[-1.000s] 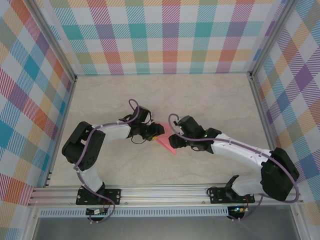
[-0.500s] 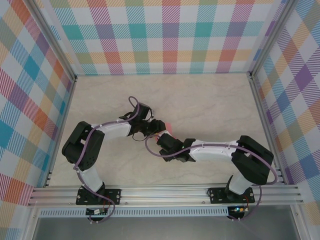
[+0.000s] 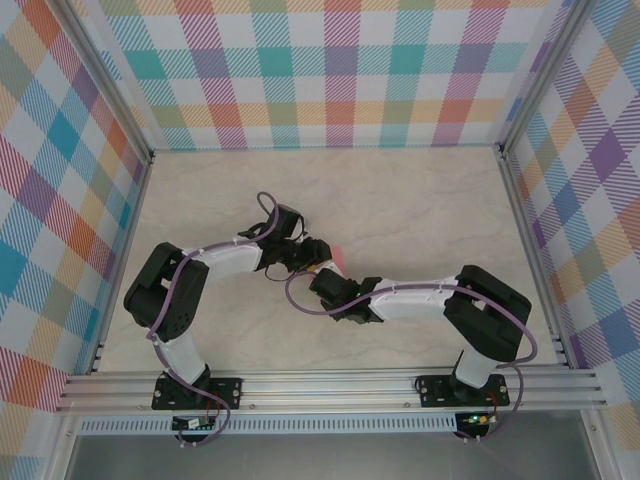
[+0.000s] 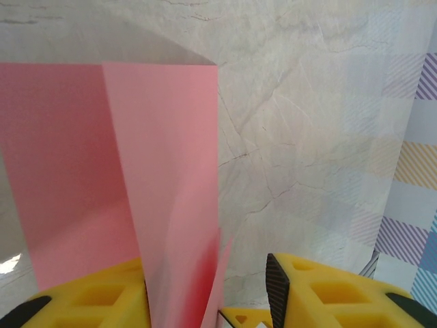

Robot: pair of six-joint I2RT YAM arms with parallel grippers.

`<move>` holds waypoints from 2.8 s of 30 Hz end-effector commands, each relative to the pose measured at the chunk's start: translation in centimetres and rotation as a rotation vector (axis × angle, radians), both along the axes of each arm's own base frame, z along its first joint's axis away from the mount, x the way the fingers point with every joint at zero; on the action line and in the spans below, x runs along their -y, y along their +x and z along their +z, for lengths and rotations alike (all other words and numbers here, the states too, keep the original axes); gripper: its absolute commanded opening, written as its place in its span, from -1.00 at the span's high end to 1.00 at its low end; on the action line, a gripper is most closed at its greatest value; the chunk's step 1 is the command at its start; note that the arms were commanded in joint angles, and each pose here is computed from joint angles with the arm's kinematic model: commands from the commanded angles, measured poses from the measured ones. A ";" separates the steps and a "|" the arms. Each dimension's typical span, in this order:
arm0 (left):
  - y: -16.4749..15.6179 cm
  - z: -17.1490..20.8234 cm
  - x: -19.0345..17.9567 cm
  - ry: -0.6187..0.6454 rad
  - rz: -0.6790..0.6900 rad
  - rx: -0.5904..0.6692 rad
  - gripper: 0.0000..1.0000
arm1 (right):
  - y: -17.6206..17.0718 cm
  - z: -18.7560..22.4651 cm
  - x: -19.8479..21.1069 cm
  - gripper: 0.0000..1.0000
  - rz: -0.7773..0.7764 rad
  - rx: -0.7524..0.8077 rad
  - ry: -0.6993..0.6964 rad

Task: Fold a paper plane with a square sheet of paper (fold left side to right side)
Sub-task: Fourth fold the wing at the center of the table.

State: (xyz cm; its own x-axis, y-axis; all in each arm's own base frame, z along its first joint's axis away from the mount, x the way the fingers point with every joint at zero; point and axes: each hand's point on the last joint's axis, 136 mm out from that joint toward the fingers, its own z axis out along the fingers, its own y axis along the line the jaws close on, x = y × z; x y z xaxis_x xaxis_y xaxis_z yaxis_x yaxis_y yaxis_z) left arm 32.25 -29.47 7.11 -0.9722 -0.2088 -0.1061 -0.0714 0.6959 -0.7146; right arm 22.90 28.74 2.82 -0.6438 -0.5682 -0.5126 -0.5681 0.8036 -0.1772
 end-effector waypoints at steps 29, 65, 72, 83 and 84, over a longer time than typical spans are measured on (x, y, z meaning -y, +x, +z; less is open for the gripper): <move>-0.2 2.4 -1.7 0.032 0.016 0.035 -0.14 | -0.4 -0.5 0.6 0.72 -0.039 -0.047 0.001; -3.7 -0.8 -2.0 0.001 -0.022 -0.018 0.38 | -1.8 -1.4 2.3 0.77 -0.158 -0.432 0.408; -3.5 -1.1 -0.8 -0.010 -0.042 -0.026 0.38 | -1.8 -1.2 2.2 0.78 -0.161 -0.471 0.481; -3.2 -1.3 0.4 -0.015 -0.063 -0.030 0.32 | -1.5 -1.0 2.6 0.77 -0.188 -0.512 0.573; -3.2 -1.5 0.4 -0.012 -0.064 -0.035 0.34 | -1.5 -1.0 2.6 0.77 -0.193 -0.516 0.580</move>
State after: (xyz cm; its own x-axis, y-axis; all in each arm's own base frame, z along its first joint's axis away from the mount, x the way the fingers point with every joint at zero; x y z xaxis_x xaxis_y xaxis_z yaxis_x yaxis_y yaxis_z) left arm 29.16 -28.62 5.30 -0.9820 -0.1755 -0.0693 -0.0760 0.7041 -0.7060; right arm 21.67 26.30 1.58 -0.9311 -0.1800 -0.3171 -0.3283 0.7925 0.5140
